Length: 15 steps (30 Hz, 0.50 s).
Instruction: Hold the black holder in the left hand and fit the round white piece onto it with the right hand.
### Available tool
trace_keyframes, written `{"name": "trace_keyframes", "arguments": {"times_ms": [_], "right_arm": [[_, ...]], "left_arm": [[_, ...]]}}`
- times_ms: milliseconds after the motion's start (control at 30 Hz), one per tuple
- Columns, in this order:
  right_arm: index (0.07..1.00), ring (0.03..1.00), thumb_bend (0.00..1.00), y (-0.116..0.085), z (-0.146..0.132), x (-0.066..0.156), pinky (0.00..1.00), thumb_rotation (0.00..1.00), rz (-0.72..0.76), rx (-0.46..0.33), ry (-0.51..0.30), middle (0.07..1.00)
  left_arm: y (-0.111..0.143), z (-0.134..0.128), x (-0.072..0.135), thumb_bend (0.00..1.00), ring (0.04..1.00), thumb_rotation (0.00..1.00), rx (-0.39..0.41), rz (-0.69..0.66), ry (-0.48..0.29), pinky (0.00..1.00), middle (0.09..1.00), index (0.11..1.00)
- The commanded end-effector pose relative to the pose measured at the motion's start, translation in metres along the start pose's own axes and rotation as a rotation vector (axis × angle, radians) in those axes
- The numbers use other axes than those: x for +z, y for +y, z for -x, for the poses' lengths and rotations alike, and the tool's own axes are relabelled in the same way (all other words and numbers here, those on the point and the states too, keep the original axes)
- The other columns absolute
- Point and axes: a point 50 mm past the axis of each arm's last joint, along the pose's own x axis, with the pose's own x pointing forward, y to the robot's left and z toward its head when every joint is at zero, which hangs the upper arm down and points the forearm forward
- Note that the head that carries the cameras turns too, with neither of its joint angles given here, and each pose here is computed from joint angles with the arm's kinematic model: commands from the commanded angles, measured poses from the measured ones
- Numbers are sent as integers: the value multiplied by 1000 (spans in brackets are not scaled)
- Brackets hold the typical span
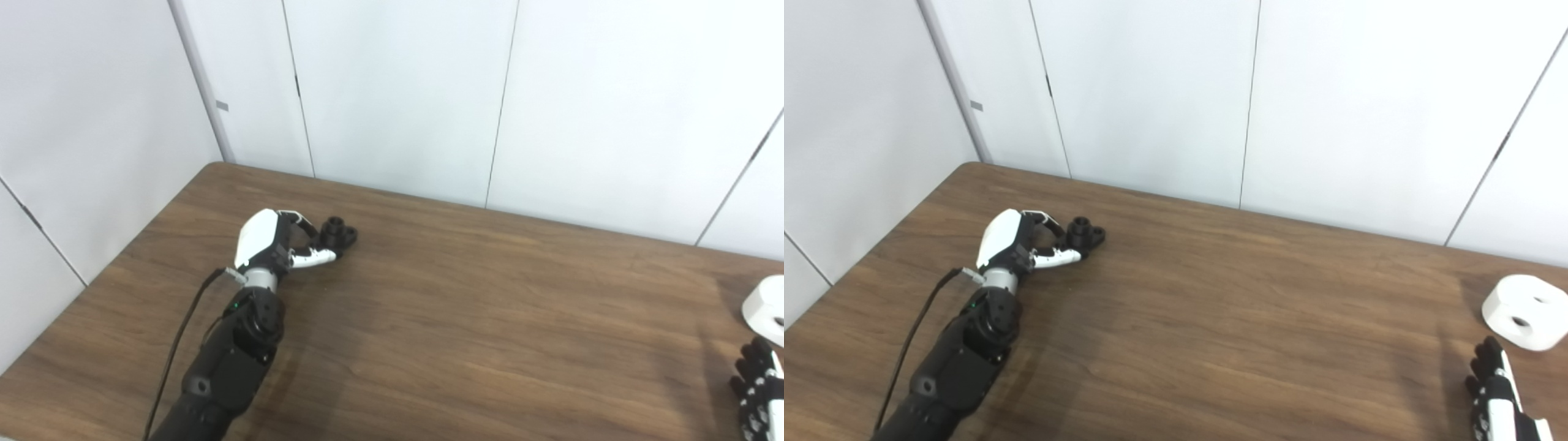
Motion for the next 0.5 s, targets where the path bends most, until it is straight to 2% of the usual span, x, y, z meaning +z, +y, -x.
{"name": "trace_keyframes", "arguments": {"times_ms": [0, 233, 467], "right_arm": [[1000, 1000, 539, 3, -6, 10, 1000, 1000, -2, -1, -50, 999], [1000, 1000, 538, 6, -7, 8, 1000, 1000, -1, 1, -48, 1000], [1000, 1000, 534, 15, -8, 8, 1000, 1000, -12, -5, -46, 992]], "left_arm": [[-2, 8, 13, 522, 875, 49, -18, -2, -47, 809, 781, 487], [-19, 43, 22, 521, 877, 48, -92, 14, -127, 820, 791, 486], [-39, 80, 33, 521, 844, 47, -134, 41, -229, 749, 783, 485]]}}
